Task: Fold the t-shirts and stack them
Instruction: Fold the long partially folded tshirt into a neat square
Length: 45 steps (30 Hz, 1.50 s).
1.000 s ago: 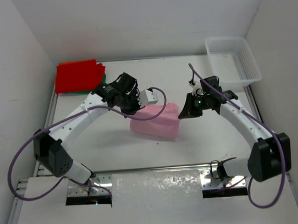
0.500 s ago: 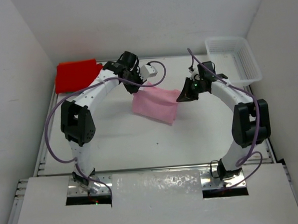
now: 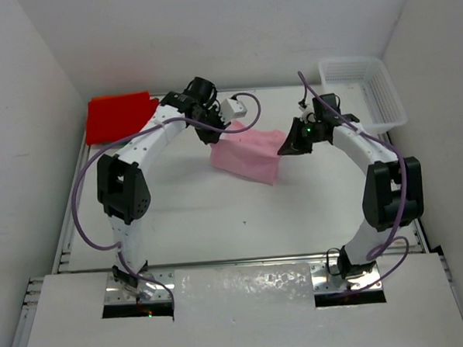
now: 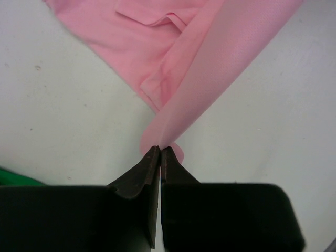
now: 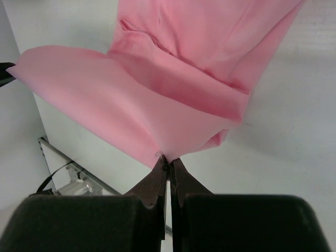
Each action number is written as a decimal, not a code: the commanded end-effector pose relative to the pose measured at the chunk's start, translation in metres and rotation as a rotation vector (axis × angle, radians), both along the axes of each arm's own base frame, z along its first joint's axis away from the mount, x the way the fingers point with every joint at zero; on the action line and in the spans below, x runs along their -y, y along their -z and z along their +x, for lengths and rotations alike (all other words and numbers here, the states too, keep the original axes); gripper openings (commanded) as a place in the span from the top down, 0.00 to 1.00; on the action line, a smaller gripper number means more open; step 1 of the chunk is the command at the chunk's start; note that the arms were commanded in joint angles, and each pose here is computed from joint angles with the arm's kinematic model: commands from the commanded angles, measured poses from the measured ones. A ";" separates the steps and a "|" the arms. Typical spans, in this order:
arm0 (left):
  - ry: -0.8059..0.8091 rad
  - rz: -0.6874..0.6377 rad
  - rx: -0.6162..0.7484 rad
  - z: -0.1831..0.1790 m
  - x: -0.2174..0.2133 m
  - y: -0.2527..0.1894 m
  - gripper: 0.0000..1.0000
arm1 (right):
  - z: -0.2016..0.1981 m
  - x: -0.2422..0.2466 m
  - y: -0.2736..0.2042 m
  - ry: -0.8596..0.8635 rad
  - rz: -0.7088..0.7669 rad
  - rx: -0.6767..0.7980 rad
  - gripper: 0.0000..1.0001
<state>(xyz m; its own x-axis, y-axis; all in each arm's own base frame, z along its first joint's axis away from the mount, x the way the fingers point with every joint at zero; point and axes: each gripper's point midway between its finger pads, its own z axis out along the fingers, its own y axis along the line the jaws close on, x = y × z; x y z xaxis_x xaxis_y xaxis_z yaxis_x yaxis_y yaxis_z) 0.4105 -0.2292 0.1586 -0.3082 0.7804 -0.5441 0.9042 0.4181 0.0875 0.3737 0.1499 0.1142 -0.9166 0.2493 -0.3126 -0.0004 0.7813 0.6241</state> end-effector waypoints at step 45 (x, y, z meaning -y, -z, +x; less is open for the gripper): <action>-0.040 -0.037 -0.007 -0.089 -0.040 -0.024 1.00 | -0.068 -0.027 -0.040 -0.078 0.066 0.032 1.00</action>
